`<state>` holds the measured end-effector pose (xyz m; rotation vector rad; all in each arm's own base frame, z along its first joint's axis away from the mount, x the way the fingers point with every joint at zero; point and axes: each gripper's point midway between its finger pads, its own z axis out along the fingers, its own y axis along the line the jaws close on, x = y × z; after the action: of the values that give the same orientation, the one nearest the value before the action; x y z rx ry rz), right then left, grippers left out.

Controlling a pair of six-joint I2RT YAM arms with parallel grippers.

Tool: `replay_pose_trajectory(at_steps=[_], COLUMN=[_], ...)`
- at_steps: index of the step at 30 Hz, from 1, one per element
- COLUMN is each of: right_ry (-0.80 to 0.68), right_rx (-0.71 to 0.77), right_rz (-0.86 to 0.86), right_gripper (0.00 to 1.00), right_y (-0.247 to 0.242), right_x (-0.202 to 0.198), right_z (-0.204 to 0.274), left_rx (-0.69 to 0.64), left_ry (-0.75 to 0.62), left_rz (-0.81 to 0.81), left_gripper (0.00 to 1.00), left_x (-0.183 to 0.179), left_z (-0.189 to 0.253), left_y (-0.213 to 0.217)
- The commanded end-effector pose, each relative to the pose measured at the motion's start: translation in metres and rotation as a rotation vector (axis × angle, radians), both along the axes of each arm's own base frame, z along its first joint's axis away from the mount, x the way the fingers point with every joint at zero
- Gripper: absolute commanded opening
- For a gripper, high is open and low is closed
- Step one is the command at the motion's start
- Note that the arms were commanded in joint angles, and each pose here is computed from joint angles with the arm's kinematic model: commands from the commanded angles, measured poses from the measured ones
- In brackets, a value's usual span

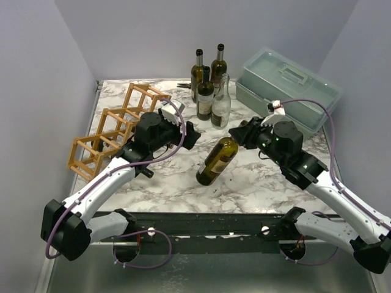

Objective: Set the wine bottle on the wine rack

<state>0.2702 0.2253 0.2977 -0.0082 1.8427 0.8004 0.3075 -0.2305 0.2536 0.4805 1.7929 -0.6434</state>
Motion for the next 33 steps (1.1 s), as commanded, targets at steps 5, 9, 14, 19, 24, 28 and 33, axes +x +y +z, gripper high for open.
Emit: replay_pose_trajectory(at_steps=[5,9,14,19,24,28,33], right_ry=[-0.006,-0.007,0.000,-0.015,-0.015,-0.011,-0.046], right_rx=[0.187,0.208,0.208,0.197,0.170,0.213,0.316], right_rz=[-0.007,0.015,0.046,0.020,-0.034,-0.076,-0.135], right_gripper=[0.01,0.01,0.01,0.01,0.01,0.01,0.01], right_y=[-0.010,-0.006,0.002,-0.001,-0.009,-0.014,-0.024], right_x=[-0.024,-0.026,-0.025,-0.020,-0.014,-0.012,-0.010], right_z=[0.032,0.036,0.037,0.032,0.025,0.031,0.049], left_rx=[-0.074,-0.019,-0.017,-0.059,-0.082,-0.086,-0.095], left_ry=[0.043,0.008,0.014,0.014,-0.035,-0.010,0.050], left_rz=[-0.437,-0.524,-0.577,-0.635,-0.555,-0.597,-0.592], left_gripper=[0.99,0.99,0.99,0.99,0.99,0.99,0.99], left_x=[-0.061,-0.086,-0.097,-0.109,-0.100,-0.105,-0.104], left_z=[0.001,-0.011,-0.012,0.001,0.013,0.007,0.000], left_y=[-0.078,-0.093,-0.100,-0.103,-0.096,-0.101,-0.109])
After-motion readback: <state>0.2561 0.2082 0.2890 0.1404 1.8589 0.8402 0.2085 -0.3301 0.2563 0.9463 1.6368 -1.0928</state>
